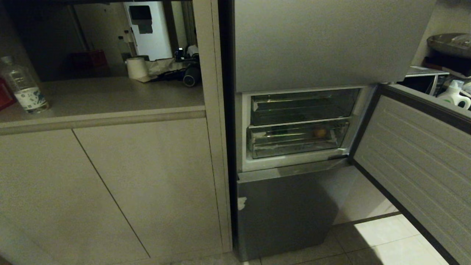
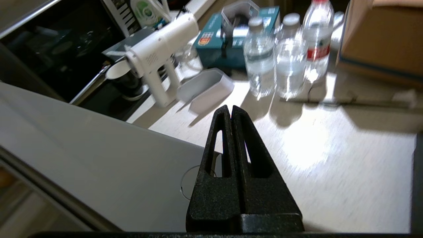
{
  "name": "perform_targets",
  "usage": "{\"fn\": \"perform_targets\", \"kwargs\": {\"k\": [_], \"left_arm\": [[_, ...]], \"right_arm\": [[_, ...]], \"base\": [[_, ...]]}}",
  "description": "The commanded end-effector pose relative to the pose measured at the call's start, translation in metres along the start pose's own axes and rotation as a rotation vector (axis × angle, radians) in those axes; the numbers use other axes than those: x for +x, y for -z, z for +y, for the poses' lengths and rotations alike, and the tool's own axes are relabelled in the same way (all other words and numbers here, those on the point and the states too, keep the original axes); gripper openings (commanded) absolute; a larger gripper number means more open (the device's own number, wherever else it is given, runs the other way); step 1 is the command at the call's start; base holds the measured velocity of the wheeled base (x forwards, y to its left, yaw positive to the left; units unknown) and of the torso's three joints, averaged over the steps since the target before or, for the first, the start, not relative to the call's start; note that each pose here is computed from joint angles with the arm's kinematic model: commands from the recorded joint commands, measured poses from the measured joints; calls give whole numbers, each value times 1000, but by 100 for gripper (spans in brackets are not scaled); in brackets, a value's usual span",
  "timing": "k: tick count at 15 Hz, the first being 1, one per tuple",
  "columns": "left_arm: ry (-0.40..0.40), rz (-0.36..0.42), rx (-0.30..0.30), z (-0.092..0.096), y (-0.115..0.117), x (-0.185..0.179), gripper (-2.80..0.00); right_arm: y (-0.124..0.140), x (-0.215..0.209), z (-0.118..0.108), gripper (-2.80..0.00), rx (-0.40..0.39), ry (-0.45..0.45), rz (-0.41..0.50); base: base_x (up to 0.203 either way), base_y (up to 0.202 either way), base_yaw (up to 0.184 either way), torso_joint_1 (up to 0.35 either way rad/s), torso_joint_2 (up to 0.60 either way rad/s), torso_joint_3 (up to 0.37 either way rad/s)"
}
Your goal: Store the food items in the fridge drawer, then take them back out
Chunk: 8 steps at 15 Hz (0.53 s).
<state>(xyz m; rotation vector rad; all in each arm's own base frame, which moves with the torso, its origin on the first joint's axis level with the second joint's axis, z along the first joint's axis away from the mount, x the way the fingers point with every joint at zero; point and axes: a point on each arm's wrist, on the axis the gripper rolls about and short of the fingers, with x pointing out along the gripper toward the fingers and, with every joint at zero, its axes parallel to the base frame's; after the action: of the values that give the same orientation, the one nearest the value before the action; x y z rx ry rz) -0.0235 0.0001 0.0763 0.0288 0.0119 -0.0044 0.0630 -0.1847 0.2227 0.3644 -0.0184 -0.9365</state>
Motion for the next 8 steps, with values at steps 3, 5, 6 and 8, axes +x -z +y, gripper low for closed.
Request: {"fn": "perform_targets", "kwargs": {"k": [3, 5, 6, 8], "left_arm": [[-1, 1, 0, 0, 0, 0, -280], [0, 0, 0, 0, 0, 0, -280], [1, 0, 0, 0, 0, 0, -280], [0, 0, 0, 0, 0, 0, -280]], "right_arm": [[-5, -21, 14, -280, 48, -40, -17], [-12, -29, 23, -280, 55, -76, -56], [-17, -37, 28, -280, 55, -95, -91], [-22, -49, 36, -280, 53, -123, -130]], "base": [[0, 0, 0, 0, 0, 0], [0, 0, 0, 0, 0, 0], [0, 0, 0, 0, 0, 0], [0, 0, 0, 0, 0, 0]]}}
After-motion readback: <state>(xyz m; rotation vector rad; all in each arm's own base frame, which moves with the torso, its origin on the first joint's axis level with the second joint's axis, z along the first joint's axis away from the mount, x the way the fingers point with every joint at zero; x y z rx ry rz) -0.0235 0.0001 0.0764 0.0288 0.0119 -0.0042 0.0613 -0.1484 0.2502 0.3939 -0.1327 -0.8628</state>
